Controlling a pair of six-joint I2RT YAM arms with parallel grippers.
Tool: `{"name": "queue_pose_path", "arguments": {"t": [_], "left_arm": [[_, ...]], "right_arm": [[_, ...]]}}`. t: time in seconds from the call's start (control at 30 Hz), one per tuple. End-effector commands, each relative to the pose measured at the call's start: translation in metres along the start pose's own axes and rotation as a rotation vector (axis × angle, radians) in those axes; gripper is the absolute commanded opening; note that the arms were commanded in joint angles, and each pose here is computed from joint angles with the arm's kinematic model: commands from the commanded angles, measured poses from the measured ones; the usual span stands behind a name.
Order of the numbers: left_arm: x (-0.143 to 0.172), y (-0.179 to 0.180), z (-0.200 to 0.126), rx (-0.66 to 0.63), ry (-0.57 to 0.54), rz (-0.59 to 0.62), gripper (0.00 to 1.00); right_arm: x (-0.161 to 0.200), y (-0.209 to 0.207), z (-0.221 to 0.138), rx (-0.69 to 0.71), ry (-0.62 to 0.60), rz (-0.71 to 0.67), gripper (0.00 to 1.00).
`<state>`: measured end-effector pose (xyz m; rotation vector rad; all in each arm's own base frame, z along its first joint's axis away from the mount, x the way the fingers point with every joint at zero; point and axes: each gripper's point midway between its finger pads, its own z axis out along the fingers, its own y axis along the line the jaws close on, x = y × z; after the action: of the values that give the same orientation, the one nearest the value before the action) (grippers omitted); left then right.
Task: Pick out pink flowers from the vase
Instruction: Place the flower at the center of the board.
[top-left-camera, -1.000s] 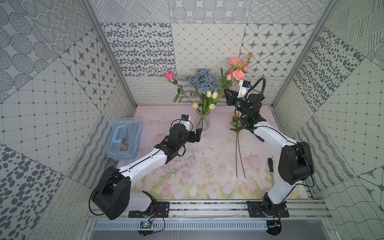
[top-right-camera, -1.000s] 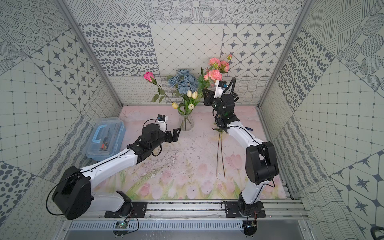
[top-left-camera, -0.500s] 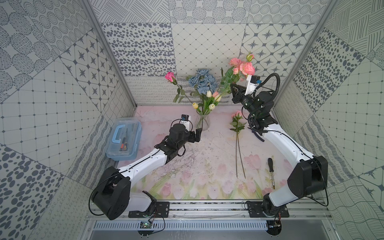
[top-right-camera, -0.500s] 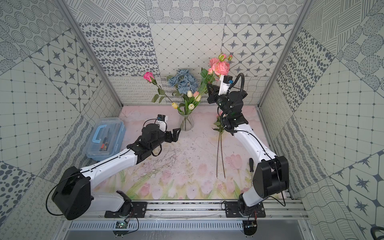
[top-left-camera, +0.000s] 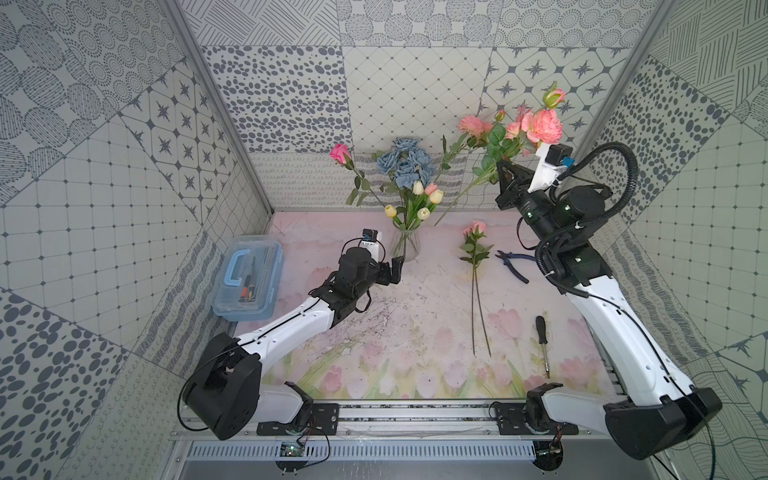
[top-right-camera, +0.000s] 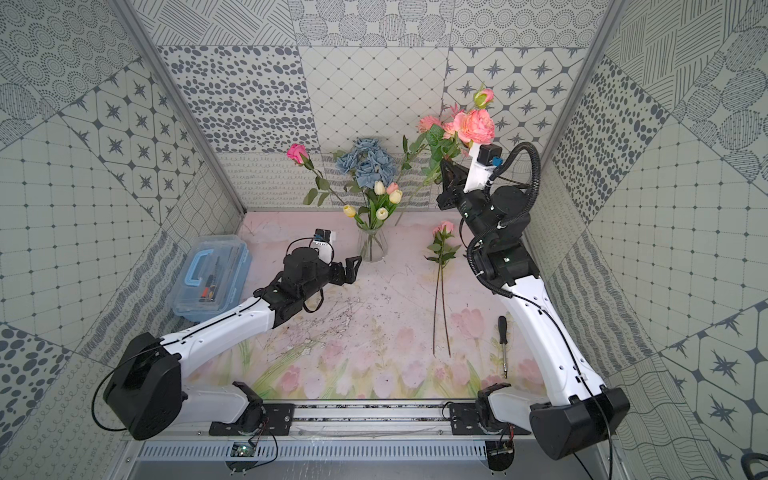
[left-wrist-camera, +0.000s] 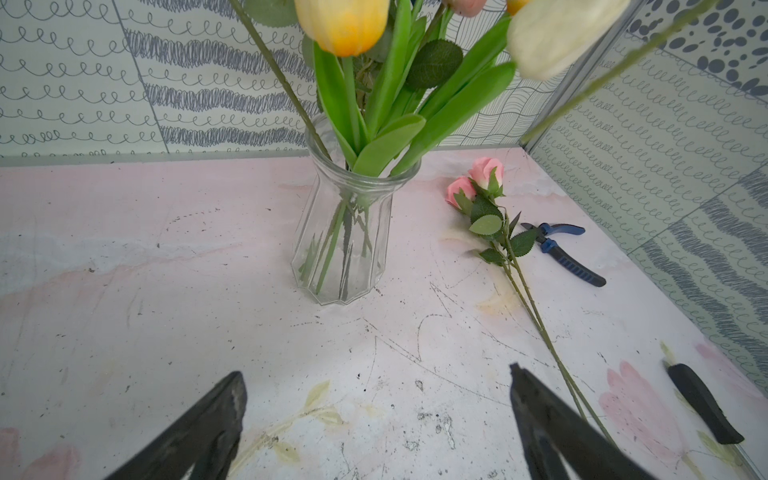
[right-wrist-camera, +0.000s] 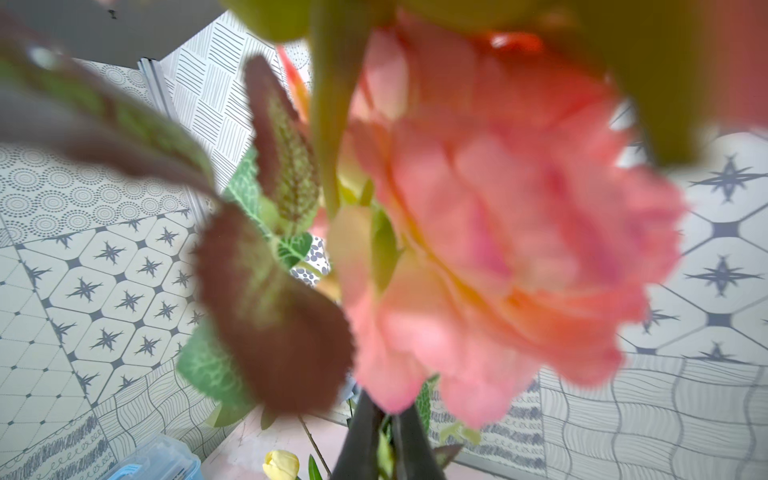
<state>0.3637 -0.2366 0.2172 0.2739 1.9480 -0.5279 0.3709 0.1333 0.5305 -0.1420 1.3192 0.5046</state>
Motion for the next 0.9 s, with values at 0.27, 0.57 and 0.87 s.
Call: {"name": "queue_pose_path", "arguments": {"t": [0.27, 0.57, 0.87], "left_arm": [[-0.014, -0.006, -0.002, 0.035, -0.044, -0.024, 0.99], [-0.011, -0.005, -0.003, 0.030, -0.045, -0.015, 0.99], [-0.009, -0.005, -0.002, 0.033, -0.043, -0.017, 0.99]], "right_arm": [[0.027, -0.039, -0.046, 0.239, 0.307, 0.049, 0.02], [0.135, -0.074, -0.081, 0.324, 0.716, 0.149, 0.04], [0.237, -0.110, -0.097, 0.388, 0.923, 0.270, 0.04]]}}
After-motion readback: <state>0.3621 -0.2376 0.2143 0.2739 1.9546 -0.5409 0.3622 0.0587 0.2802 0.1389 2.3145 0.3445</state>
